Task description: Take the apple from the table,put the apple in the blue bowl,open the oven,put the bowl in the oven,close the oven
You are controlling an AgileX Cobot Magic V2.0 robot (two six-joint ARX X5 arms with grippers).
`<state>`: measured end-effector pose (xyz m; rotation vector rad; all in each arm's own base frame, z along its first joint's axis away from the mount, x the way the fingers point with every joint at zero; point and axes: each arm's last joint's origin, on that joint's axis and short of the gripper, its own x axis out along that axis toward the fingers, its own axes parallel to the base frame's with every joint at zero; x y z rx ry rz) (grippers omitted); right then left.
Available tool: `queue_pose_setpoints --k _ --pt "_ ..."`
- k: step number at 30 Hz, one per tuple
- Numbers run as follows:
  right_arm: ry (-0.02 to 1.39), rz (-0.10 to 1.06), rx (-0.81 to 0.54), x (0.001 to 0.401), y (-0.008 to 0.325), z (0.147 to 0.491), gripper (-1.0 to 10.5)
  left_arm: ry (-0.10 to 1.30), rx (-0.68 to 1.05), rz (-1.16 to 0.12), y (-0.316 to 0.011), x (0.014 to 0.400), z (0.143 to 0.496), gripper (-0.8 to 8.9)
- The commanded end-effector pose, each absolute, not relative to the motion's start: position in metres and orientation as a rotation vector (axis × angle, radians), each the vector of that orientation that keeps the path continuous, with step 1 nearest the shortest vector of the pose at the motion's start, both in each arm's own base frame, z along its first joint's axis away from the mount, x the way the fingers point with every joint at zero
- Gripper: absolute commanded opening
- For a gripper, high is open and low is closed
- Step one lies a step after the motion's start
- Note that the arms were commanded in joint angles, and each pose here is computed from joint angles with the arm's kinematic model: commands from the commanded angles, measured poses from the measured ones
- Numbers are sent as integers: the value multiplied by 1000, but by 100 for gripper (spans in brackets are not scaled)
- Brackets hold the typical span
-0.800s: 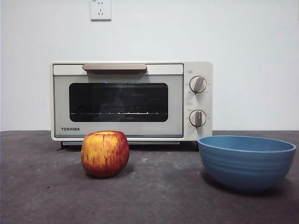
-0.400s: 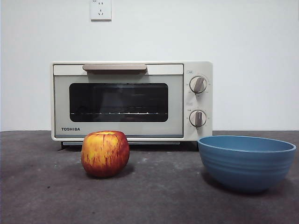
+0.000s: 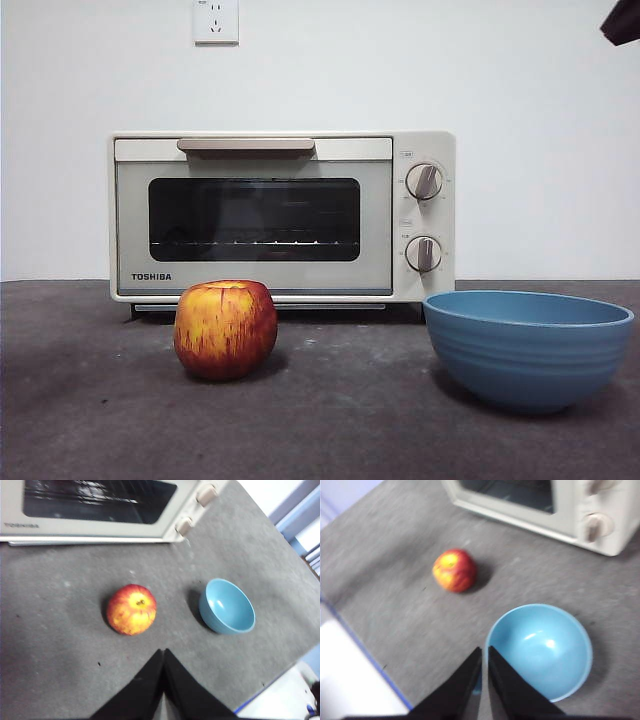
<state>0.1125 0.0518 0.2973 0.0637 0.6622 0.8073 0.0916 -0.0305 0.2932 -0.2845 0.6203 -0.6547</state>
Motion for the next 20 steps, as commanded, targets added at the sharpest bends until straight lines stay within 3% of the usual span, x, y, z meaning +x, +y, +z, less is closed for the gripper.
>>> queue_pose_setpoints --k 1,6,12,20 --pt "655 848 21 112 56 300 5 614 -261 -676 -32 93 297 7" --pt "633 881 9 111 60 302 31 616 -261 -677 -32 93 297 7" --pt "656 811 53 114 60 302 471 616 -261 -677 -32 93 297 7" --pt "694 829 94 127 70 299 474 615 -261 -677 -32 93 297 7"
